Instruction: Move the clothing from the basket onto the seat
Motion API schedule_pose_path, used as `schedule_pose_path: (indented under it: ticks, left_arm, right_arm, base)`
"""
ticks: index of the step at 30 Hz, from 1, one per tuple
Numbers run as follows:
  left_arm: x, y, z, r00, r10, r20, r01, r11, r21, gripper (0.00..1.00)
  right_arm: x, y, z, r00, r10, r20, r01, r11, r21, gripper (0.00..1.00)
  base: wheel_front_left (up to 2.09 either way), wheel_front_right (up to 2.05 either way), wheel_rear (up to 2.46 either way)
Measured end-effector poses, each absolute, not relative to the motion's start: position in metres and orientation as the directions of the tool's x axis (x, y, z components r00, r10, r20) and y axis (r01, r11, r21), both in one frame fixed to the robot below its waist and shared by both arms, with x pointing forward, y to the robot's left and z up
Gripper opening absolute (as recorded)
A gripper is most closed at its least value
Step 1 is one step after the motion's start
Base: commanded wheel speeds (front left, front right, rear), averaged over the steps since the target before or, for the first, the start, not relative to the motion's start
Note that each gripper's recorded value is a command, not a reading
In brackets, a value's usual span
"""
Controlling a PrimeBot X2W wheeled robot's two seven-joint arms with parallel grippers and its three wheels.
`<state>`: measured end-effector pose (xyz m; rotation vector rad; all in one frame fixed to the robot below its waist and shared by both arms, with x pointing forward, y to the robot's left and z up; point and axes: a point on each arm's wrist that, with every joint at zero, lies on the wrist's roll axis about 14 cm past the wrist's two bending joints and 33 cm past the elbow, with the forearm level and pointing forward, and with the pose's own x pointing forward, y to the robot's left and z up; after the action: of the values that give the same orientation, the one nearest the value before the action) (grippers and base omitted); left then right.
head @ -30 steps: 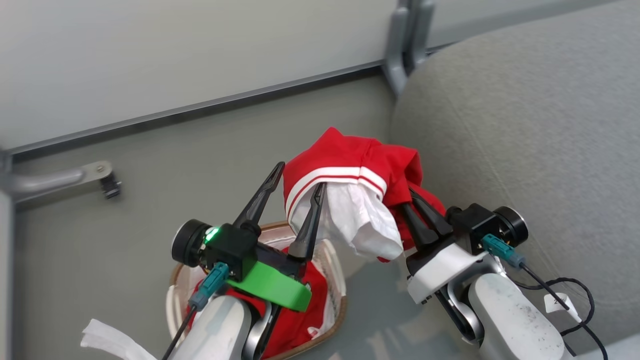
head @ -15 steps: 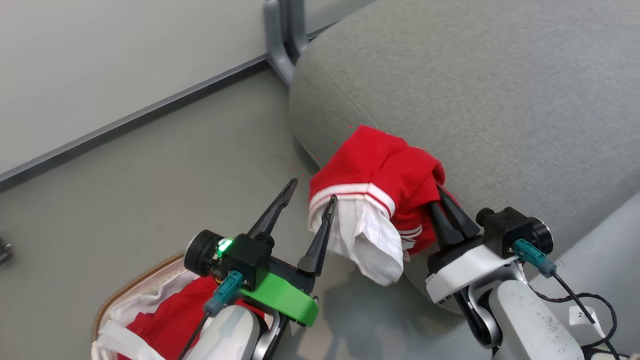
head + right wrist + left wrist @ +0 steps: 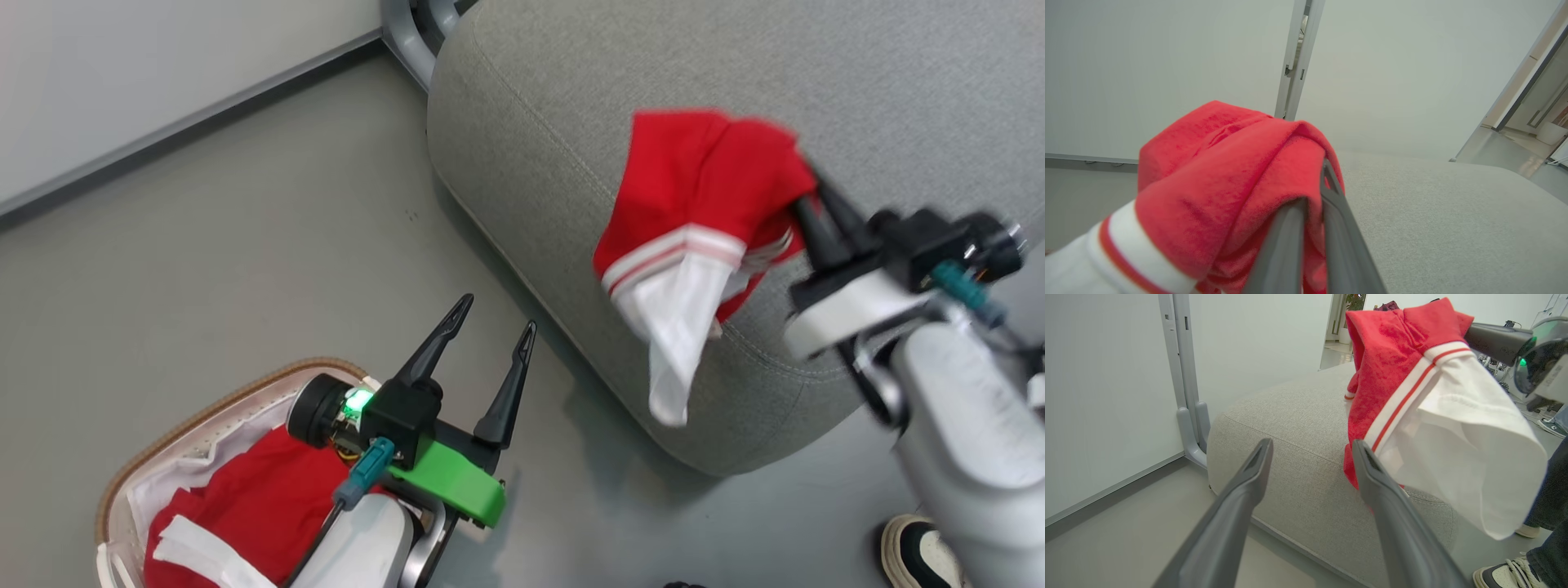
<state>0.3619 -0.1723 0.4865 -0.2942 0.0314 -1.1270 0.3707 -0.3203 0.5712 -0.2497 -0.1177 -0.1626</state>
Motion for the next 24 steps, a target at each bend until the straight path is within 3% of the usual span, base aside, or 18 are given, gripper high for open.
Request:
schedule_pose_path:
  ticks: [11, 19, 24]
  left_arm:
    - [0.410, -0.156, 0.452, 0.492, -0.865, 0.096, 0.853, 0.457, -0.253, 1.00]
    - [0.439, -0.141, 0.415, 0.538, -0.841, 0.054, 0.818, 0.506, -0.275, 1.00]
    - [0.451, -0.132, 0.394, 0.567, -0.823, 0.030, 0.791, 0.535, -0.297, 1.00]
  right_arm:
    - [0.431, -0.409, 0.624, 0.960, -0.226, 0.163, 0.277, 0.827, -0.489, 0.00]
    - [0.467, -0.452, 0.608, 0.939, -0.324, 0.119, 0.335, 0.772, -0.540, 0.00]
    - [0.468, -0.494, 0.595, 0.876, -0.465, 0.126, 0.463, 0.739, -0.490, 0.00]
  base:
    - [0.00, 0.00, 0.00]
    - [0.00, 0.00, 0.00]
    - [0.00, 0.00, 0.00]
